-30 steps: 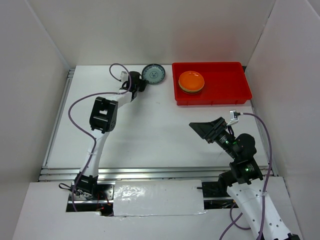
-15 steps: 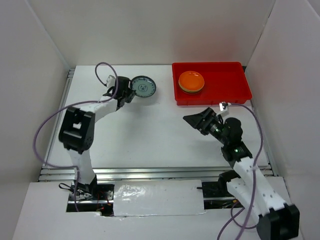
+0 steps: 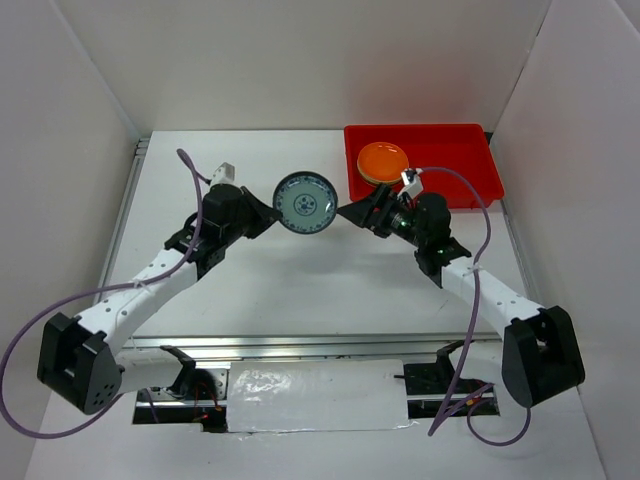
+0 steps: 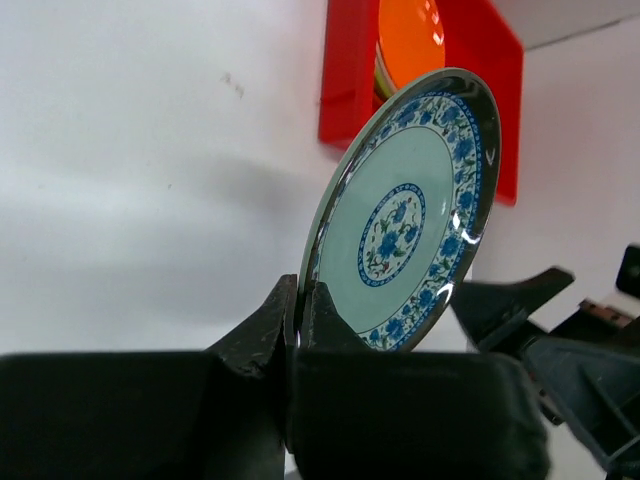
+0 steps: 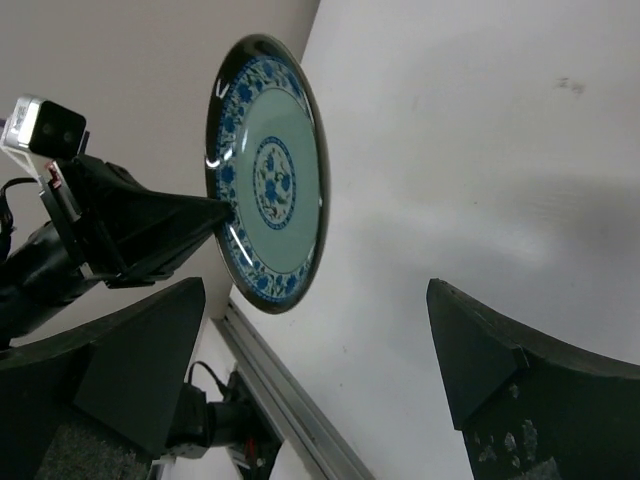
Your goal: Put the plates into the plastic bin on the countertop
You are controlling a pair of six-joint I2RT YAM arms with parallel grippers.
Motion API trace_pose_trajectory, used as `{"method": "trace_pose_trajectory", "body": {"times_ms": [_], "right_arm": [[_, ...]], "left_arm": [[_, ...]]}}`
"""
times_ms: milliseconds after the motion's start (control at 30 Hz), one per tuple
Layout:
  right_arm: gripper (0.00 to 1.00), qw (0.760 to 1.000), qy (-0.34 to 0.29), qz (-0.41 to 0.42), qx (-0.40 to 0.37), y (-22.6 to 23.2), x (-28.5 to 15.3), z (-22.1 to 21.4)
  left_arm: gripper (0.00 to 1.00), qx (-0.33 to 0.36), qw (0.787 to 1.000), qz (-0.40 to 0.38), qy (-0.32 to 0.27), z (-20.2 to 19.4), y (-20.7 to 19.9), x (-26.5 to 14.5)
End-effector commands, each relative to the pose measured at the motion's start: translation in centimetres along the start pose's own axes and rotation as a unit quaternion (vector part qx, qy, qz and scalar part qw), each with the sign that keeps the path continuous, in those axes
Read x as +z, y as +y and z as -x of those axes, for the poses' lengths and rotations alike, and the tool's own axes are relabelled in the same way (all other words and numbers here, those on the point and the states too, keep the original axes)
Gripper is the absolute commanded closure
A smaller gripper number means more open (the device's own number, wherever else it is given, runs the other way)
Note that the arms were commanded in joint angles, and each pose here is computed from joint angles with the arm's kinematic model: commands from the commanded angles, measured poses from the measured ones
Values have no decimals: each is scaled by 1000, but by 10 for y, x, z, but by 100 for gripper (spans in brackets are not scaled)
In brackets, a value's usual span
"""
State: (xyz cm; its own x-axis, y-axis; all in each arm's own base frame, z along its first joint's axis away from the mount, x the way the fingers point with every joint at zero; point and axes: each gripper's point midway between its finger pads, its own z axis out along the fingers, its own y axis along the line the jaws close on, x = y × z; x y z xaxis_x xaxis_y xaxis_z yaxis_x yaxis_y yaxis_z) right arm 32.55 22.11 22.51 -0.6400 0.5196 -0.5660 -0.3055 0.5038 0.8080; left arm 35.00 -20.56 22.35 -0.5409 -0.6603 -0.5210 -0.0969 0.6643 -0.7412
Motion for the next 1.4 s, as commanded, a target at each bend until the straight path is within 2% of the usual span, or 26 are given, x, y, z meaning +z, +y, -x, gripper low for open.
{"method": "trace_pose_trajectory", "body": {"times_ms": [0, 167, 433, 467, 500, 533, 567, 600, 633, 667, 700, 733, 833, 900, 967, 1000, 1033, 1067, 1100, 1133, 1167, 1200, 1233, 1267, 1300, 1367], "right_arm": [[0, 997, -11, 67, -30, 29, 1, -1], [6, 996, 14, 81, -24, 32, 11, -16], [35, 987, 30, 147, -50, 70, 14, -32], [42, 987, 26, 150, -53, 74, 13, -31], [65, 988, 15, 145, -53, 73, 13, -29], [75, 987, 6, 149, -54, 77, 12, -27], [99, 988, -4, 146, -53, 78, 10, -23], [100, 989, -12, 137, -48, 77, 10, -22], [100, 993, -32, 104, -36, 67, 13, -14], [100, 995, -44, 81, -27, 60, 14, -10], [100, 997, -63, 52, -17, 53, 16, -1], [100, 995, -94, -36, 22, 20, 19, 9], [100, 978, -149, -140, 49, -29, 23, 48], [100, 968, -177, -170, 54, -48, 26, 92], [100, 966, -151, -196, 72, -80, 45, 104], [100, 962, -174, -197, 77, -83, 46, 140], [100, 958, -159, -223, 89, -111, 57, 137], [100, 961, -170, -204, 81, -102, 63, 160], [100, 954, -161, -233, 94, -134, 66, 165], [100, 954, -159, -235, 97, -142, 70, 174], [100, 961, -160, -208, 88, -128, 78, 196], [100, 956, -143, -233, 106, -161, 82, 195], [100, 955, -135, -238, 111, -172, 86, 199], [100, 960, -138, -221, 101, -162, 93, 220], [99, 959, -105, -234, 121, -185, 102, 205], [98, 961, -100, -224, 126, -188, 109, 217]], "left_arm": [[100, 19, 1000, -24, 8, -1, -7, -23], [100, 19, 996, -85, 27, -11, -31, -53], [100, 16, 995, -87, 48, -20, -26, -70], [100, 16, 995, -87, 48, -21, -25, -72], [100, 15, 995, -85, 48, -21, -23, -76], [100, 13, 996, -80, 47, -21, -20, -77], [100, 13, 996, -75, 45, -20, -17, -77], [100, 12, 997, -72, 39, -18, -15, -81], [91, 11, 997, -67, 36, -17, -12, -81], [71, 13, 997, -64, 32, -15, -10, -83], [37, 10, 999, -37, 2, -4, -2, -84], [1, 11, 1000, -4, 1, -3, 10, -88], [1, 32, 998, 55, -13, 7, 31, -104], [1, 71, 997, 42, -4, 6, 29, -117], [1, 114, 992, 59, 16, 0, 40, -130], [1, 128, 989, 67, 18, 1, 43, -138], [1, 154, 984, 90, 26, 1, 54, -148], [1, 163, 981, 100, 23, 3, 58, -155], [1, 174, 980, 98, 17, 7, 59, -164], [1, 184, 977, 107, 10, 10, 64, -169], [1, 205, 972, 117, 14, 10, 72, -177], [1, 214, 969, 122, 5, 15, 75, -183], [1, 232, 964, 126, 5, 16, 79, -187], [1, 237, 963, 127, -2, 18, 81, -191], [1, 238, 962, 132, -8, 19, 85, -192], [1, 235, 965, 110, -17, 21, 78, -195]]}}
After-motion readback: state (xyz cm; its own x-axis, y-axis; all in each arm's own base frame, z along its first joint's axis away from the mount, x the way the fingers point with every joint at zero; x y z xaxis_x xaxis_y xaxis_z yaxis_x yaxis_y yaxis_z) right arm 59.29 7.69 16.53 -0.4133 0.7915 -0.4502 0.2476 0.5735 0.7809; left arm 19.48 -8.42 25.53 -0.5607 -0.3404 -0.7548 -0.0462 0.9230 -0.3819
